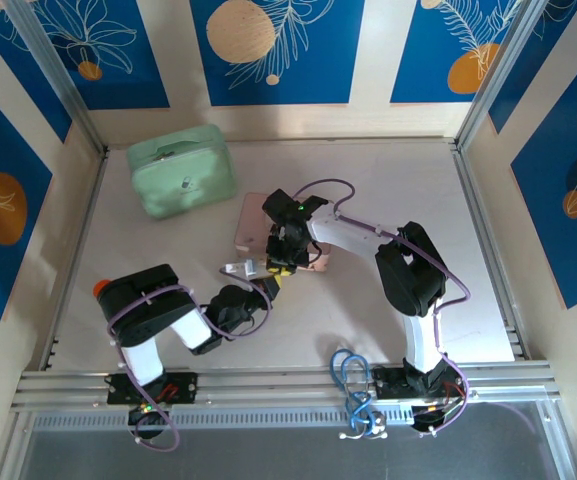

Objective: Unlock the padlock with the key

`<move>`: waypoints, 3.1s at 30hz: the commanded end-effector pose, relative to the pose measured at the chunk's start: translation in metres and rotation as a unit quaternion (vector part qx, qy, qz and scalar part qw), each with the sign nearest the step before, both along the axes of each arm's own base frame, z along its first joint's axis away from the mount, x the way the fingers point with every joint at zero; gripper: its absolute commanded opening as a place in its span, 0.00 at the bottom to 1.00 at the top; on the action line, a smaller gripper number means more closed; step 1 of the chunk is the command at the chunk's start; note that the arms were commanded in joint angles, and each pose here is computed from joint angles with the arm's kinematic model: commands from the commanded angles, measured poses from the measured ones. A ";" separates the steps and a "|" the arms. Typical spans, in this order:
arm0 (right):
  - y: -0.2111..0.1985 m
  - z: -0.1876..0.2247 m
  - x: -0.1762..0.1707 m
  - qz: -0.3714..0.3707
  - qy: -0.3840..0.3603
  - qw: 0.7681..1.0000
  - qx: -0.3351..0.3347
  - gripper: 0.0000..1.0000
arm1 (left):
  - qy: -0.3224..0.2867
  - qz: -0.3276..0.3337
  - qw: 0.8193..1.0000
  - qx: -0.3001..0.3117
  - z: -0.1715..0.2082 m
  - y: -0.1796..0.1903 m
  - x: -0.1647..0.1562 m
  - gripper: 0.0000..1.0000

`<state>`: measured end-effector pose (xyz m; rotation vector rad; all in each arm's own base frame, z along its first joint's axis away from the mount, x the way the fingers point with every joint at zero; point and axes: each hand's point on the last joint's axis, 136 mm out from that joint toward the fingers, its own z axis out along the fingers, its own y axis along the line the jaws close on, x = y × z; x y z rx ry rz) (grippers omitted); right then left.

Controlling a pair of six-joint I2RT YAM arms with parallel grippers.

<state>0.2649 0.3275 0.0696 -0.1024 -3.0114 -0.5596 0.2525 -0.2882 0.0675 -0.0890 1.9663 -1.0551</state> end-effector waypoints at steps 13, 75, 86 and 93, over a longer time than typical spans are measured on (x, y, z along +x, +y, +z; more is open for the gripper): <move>0.003 0.007 -0.029 -0.080 -0.030 0.996 0.038 0.54 | 0.007 -0.003 0.999 -0.046 0.010 -0.008 0.001 0.00; -0.009 -0.007 -0.013 -0.113 0.007 0.994 0.005 0.00 | -0.009 -0.008 0.999 -0.033 0.010 -0.013 0.008 0.03; -0.011 -0.008 -0.019 -0.118 0.033 0.992 -0.010 0.00 | -0.053 -0.001 0.998 0.043 0.000 -0.005 0.006 0.00; -0.004 -0.001 -0.020 -0.113 0.056 0.992 -0.006 0.00 | -0.115 -0.004 0.964 0.239 0.002 -0.015 0.000 0.00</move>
